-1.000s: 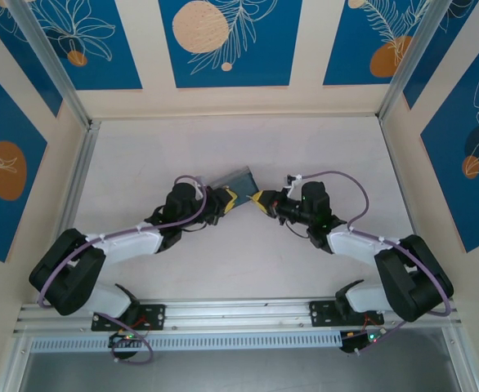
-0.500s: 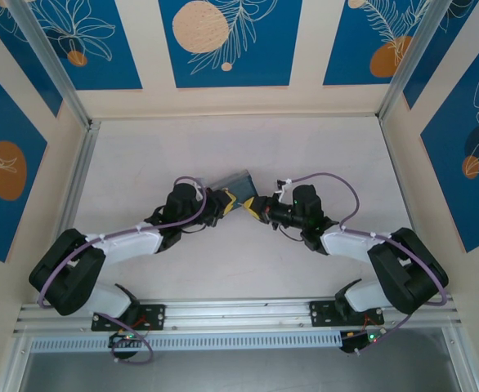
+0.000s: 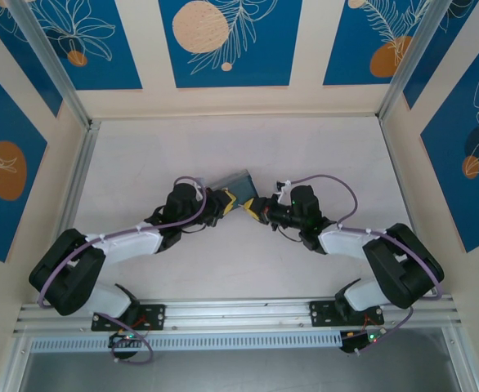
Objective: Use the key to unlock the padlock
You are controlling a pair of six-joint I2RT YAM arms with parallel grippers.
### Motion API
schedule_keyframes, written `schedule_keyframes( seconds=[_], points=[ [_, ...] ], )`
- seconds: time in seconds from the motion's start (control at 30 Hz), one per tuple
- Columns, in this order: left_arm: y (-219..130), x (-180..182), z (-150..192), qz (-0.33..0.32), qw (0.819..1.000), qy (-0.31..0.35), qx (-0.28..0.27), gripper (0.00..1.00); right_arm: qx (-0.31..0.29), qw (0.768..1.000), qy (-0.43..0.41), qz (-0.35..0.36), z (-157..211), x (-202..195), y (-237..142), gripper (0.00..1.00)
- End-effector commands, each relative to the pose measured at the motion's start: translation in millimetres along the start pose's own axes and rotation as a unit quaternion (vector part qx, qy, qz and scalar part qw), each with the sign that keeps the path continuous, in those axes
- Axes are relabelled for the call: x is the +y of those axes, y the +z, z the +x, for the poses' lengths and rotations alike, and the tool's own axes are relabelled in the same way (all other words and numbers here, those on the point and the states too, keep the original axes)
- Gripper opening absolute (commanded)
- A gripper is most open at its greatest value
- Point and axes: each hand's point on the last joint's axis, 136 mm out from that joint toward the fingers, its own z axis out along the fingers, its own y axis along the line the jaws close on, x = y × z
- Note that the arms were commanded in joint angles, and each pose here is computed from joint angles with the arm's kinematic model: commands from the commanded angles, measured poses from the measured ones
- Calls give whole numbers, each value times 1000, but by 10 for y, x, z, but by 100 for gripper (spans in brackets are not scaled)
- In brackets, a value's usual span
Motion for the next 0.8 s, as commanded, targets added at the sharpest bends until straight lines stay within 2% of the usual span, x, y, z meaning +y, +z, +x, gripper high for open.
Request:
schedule_keyframes(
  seconds=[0.0,0.77],
  points=[
    [-94,-311,-73,49,998,27,-17,0,-5,1000,0,-13,-28,41,26,0],
    [-84,-282,-75,45,998,30,-17,0,-18,1000,-7,-7,-95,65,-133,0]
  ],
)
